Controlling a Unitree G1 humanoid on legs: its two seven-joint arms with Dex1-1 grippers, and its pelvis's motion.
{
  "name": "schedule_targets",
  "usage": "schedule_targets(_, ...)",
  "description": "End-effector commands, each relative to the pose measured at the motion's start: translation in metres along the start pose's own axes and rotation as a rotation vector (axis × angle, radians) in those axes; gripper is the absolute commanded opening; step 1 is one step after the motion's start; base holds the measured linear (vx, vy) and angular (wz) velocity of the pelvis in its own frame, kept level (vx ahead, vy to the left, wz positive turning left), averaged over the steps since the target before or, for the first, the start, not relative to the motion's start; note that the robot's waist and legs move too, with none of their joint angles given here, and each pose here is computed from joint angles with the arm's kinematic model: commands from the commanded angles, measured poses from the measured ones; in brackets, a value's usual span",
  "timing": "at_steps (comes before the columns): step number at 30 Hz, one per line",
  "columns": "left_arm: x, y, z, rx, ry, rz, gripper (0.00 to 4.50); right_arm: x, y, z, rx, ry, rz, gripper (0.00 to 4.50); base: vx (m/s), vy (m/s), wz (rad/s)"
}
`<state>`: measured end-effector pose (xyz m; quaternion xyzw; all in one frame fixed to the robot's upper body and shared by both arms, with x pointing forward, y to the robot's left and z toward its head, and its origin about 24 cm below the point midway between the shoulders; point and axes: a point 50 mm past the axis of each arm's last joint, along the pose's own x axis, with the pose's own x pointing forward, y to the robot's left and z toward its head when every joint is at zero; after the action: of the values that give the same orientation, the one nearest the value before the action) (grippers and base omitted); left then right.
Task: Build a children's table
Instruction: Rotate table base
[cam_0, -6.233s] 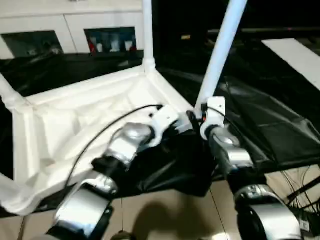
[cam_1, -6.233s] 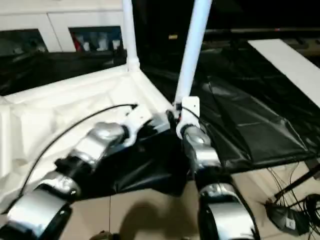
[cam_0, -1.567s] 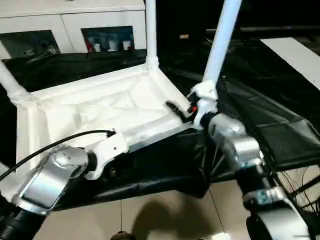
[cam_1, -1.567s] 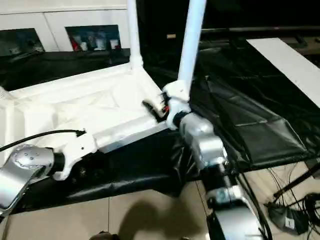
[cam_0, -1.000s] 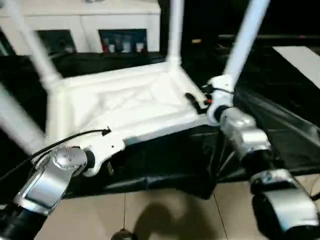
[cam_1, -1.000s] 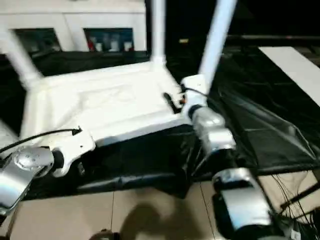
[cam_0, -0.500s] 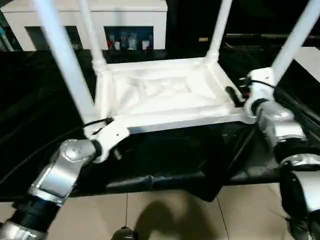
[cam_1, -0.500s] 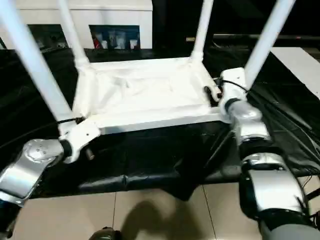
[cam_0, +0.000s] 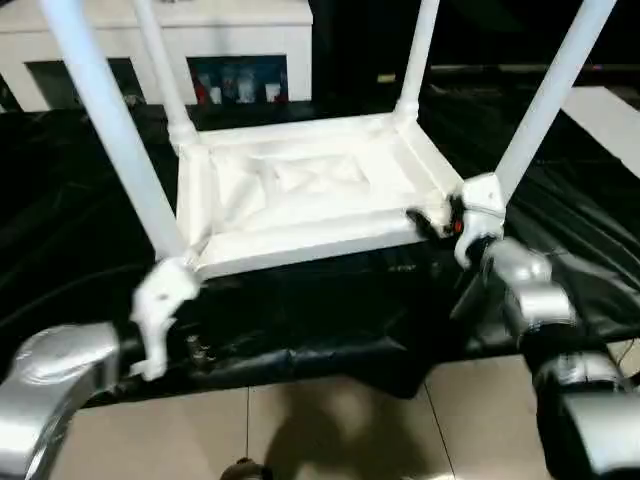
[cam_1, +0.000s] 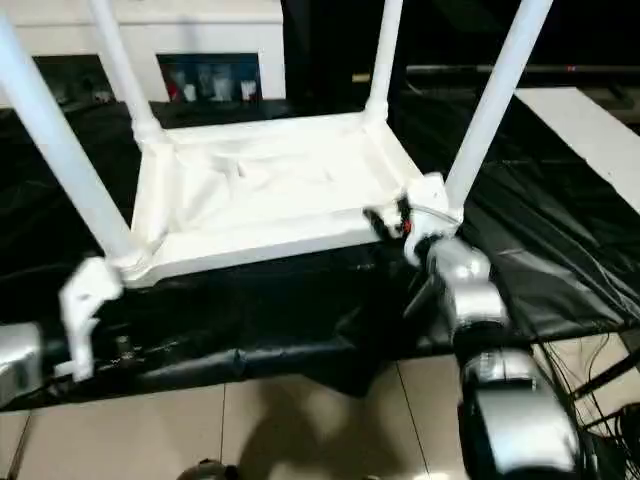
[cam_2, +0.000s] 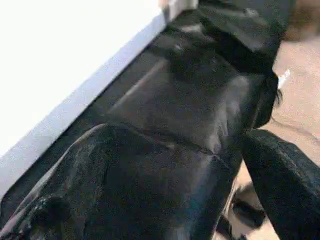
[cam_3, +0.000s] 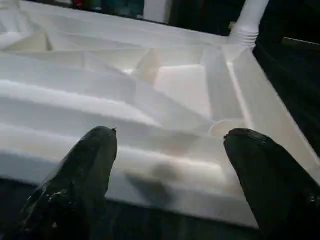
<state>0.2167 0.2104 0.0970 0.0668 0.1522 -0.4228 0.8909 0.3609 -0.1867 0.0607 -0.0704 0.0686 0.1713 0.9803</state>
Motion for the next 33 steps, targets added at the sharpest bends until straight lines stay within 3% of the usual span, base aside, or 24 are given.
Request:
schedule_targets(1, -0.009, 0.002, -0.004, -0.010, -0.119, 0.180, 4.44, -0.012, 0.006, 0.001, 0.040, -0.054, -0.034, 3.83, 0.000, 0.000, 0.00)
schedule_targets(3, -0.012, 0.002, -0.014, -0.040, -0.184, 0.333, 4.44, -0.023, 0.012, -0.002, 0.085, -0.068, -0.059, 3.83, 0.000, 0.000, 0.00)
schedule_targets(4, -0.013, 0.000, -0.027, -0.116, -0.198, 0.481, 4.44, -0.034, 0.018, -0.003, 0.128, -0.066, -0.090, 3.83, 0.000, 0.000, 0.00)
schedule_targets(7, -0.011, -0.006, -0.037, -0.190, -0.217, 0.566, 4.44, -0.046, 0.024, -0.002, 0.138, -0.079, -0.116, 3.83, 0.000, 0.000, 0.00)
schedule_targets(9, -0.003, -0.008, -0.038, -0.167, -0.234, 0.682, 4.44, -0.060, 0.033, 0.002, 0.099, -0.133, -0.116, 3.83, 0.000, 0.000, 0.00)
schedule_targets(12, 0.005, -0.001, -0.037, -0.152, -0.221, 0.865, 4.44, -0.070, 0.047, 0.003, 0.120, -0.161, -0.105, 3.83, 0.000, 0.000, 0.00)
schedule_targets(14, 0.009, 0.006, -0.033, -0.113, -0.225, 0.952, 4.44, -0.073, 0.055, 0.003, 0.040, -0.165, -0.077, 3.83, 0.000, 0.000, 0.00)
schedule_targets(16, 0.010, 0.011, -0.023, -0.102, -0.309, 1.007, 4.44, -0.076, 0.057, 0.001, 0.062, -0.156, -0.096, 3.83, 0.000, 0.000, 0.00)
schedule_targets(19, 0.010, 0.010, -0.019, -0.096, -0.348, 1.030, 4.44, -0.078, 0.053, 0.000, 0.095, -0.143, -0.140, 3.83, -0.016, 0.009, 0.17)
schedule_targets(24, 0.015, 0.002, -0.021, -0.091, -0.360, 0.991, 4.44, -0.079, 0.050, 0.000, 0.073, -0.136, -0.170, 3.83, 0.016, 0.004, 0.46)
schedule_targets(33, 0.023, -0.003, -0.025, -0.101, -0.369, 0.954, 4.44, -0.088, 0.050, -0.011, 0.157, -0.112, -0.204, 3.83, 0.063, -0.008, 0.00)
